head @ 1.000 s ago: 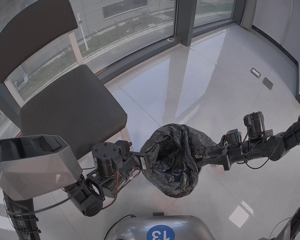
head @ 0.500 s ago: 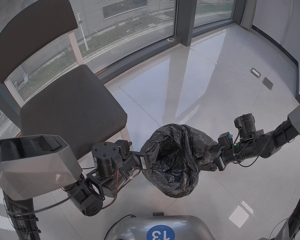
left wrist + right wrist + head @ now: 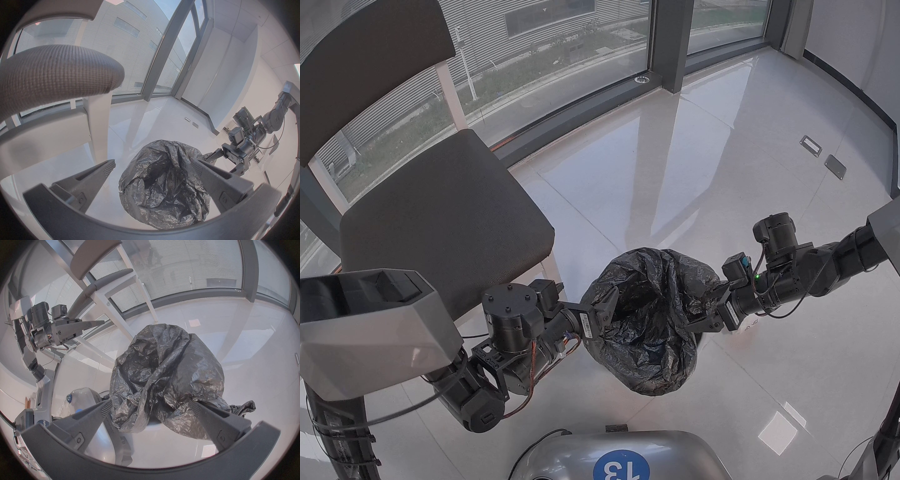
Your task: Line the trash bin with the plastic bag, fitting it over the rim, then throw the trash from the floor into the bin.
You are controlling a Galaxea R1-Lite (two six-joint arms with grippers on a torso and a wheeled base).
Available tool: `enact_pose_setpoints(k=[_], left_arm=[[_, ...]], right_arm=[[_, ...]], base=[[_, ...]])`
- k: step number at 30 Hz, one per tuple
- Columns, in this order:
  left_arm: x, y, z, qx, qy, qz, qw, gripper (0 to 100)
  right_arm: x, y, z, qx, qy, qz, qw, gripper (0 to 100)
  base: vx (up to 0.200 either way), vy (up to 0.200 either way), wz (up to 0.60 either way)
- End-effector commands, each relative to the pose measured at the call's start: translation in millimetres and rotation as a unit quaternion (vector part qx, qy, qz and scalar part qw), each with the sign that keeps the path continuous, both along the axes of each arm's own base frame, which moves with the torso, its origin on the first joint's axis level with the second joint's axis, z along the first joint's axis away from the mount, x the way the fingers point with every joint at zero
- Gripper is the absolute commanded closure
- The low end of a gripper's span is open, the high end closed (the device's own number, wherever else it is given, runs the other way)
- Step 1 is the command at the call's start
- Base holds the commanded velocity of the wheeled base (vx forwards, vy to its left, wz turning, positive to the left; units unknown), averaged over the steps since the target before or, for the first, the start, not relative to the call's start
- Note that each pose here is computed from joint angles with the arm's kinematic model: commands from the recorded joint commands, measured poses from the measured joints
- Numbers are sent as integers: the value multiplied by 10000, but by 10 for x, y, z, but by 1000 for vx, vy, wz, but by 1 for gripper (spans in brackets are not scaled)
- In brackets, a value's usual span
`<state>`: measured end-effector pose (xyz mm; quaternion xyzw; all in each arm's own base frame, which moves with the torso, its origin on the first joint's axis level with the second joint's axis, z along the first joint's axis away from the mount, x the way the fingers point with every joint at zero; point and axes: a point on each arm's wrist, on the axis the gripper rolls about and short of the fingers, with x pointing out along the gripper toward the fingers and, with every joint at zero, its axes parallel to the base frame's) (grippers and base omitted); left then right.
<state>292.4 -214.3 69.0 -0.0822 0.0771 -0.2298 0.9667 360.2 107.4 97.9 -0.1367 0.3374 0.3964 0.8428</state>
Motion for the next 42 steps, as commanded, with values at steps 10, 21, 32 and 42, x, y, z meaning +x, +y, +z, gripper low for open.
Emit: enact_pose_setpoints(k=[10, 21, 32, 42], left_arm=[[-9, 6, 21, -21, -20, 1, 10000, 0], [-9, 7, 7, -6, -2, 9, 10000, 0], [-19, 7, 1, -9, 7, 2, 10000, 0], [-20, 14, -1, -28, -16, -6, 10000, 0]], right_arm=[[458, 179, -340, -220, 567, 147, 9980, 0], [610, 404, -438, -323, 679, 305, 9967, 0], [617, 649, -551, -485, 749, 475, 9949, 0], [649, 734, -653, -555, 765, 470, 9944, 100]], base=[[0, 0, 0], [0, 0, 0], [0, 0, 0], [0, 0, 0]])
